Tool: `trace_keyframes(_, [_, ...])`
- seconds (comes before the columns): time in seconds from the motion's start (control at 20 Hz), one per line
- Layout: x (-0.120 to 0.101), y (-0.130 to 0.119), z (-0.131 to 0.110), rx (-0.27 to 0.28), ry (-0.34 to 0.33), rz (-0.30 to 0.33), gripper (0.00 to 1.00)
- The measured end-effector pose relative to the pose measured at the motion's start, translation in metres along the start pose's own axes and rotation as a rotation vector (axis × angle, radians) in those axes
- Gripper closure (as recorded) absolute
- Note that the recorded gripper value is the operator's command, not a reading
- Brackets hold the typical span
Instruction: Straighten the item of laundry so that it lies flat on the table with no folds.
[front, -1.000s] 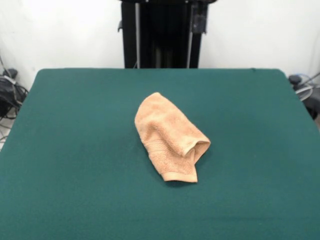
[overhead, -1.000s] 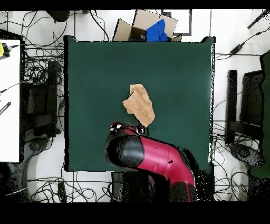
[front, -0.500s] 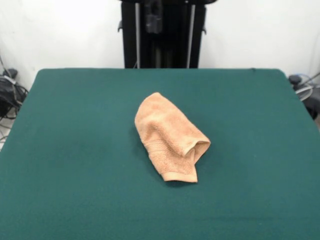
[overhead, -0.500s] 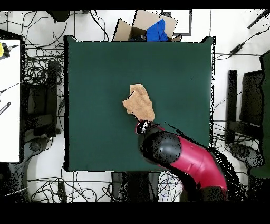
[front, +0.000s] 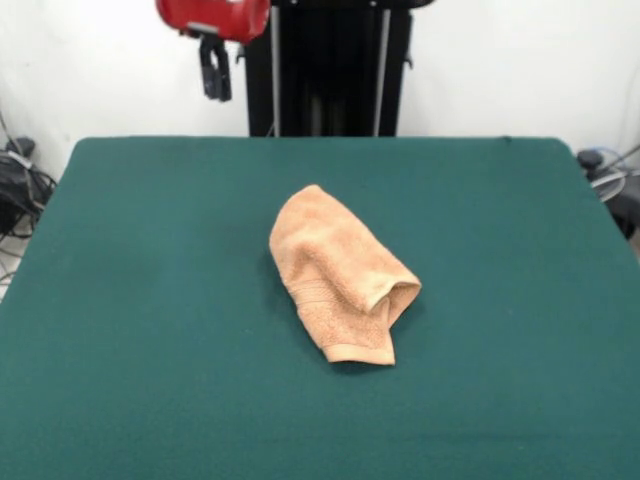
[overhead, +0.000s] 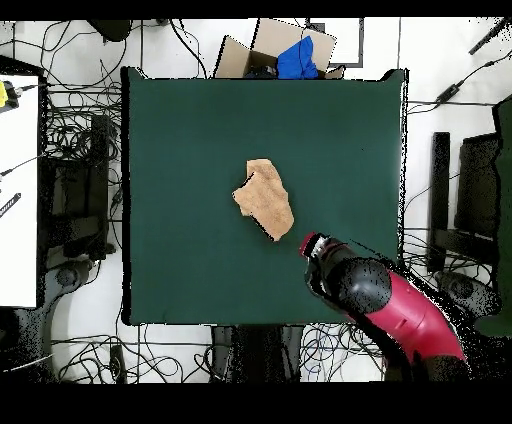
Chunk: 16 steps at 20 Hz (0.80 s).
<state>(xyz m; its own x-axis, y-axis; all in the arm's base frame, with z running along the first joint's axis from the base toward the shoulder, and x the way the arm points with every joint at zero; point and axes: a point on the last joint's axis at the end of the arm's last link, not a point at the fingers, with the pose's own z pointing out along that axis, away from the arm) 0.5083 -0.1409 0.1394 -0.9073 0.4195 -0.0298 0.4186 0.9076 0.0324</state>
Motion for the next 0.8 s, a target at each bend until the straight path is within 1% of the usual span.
trace_keyframes(0.05, [0.002, -0.002, 0.009, 0.001, 0.011, -0.002, 1.00])
trace_keyframes(0.2, [0.005, 0.004, 0.024, 0.003, 0.036, -0.023, 1.00])
trace_keyframes(0.25, [0.006, 0.012, 0.037, 0.005, 0.051, -0.047, 1.00])
trace_keyframes(0.35, [0.006, 0.026, 0.053, 0.008, 0.069, -0.087, 1.00])
trace_keyframes(0.45, [0.006, 0.037, 0.066, 0.012, 0.080, -0.116, 1.00])
trace_keyframes(0.5, [0.006, 0.049, 0.080, 0.021, 0.091, -0.147, 1.00])
trace_keyframes(0.55, [0.005, 0.057, 0.088, 0.027, 0.098, -0.165, 1.00])
trace_keyframes(0.8, [0.003, 0.086, 0.116, 0.053, 0.133, -0.234, 1.00])
